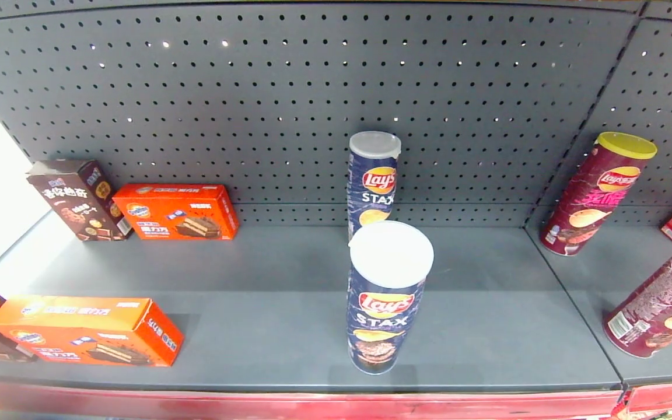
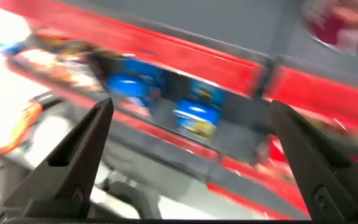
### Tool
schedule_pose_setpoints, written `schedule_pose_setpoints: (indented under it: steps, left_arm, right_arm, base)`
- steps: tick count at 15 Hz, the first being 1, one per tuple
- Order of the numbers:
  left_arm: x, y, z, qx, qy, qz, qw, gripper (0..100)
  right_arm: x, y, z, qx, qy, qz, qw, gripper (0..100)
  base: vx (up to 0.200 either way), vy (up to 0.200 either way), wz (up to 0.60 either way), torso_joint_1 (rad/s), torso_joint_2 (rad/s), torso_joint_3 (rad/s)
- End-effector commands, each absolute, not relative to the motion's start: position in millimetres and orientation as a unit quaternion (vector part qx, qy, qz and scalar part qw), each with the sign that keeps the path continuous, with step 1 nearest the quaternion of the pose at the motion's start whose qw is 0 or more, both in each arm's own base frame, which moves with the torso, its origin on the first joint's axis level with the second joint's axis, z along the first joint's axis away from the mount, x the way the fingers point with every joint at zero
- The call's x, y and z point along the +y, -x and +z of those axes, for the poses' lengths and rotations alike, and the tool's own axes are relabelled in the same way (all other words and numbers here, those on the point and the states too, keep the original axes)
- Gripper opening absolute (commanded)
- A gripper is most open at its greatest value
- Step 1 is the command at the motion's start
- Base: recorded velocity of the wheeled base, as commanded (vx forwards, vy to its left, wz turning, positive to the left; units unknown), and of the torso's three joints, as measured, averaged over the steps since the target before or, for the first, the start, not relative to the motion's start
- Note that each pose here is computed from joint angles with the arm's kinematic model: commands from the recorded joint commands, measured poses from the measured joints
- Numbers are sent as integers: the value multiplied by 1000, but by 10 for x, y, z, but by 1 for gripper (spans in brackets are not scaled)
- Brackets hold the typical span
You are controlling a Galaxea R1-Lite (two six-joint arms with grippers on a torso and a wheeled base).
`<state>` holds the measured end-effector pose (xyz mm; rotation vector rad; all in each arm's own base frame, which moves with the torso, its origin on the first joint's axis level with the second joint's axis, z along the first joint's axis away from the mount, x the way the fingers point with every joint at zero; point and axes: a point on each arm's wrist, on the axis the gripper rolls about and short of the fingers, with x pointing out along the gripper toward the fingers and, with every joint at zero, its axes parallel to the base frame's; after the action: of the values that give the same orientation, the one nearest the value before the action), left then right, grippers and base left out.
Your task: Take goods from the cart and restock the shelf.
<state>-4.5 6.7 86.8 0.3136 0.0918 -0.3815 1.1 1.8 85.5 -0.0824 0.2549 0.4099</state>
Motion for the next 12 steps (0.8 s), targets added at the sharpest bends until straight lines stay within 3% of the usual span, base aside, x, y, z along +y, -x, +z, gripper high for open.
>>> schedule_pose_setpoints:
  steps: [1,6,7,9,12]
  left_arm:
    - [46,17,853,80,-149,-127,977,100]
    - [50,50,852,78,-145,-36,986,100]
    - [43,97,852,64,-136,38,988,100]
    - [40,123,849,49,-134,38,989,100]
    - [15,159,832,18,-124,-32,992,100]
  right_arm:
    - [18,-39,860,157,20,79,984,100]
    - [10,185,842,26,3,47,999,100]
    - [2,232,826,-28,-11,6,1000,100]
    - [14,229,829,-32,-29,32,999,100]
    - [29,231,829,-31,-24,64,997,100]
  base:
    - [0,0,0,0,0,0]
    - [0,0,0,0,0,0]
    - [0,0,0,0,0,0]
    - [0,0,0,0,0,0]
    - [0,0,0,0,0,0]
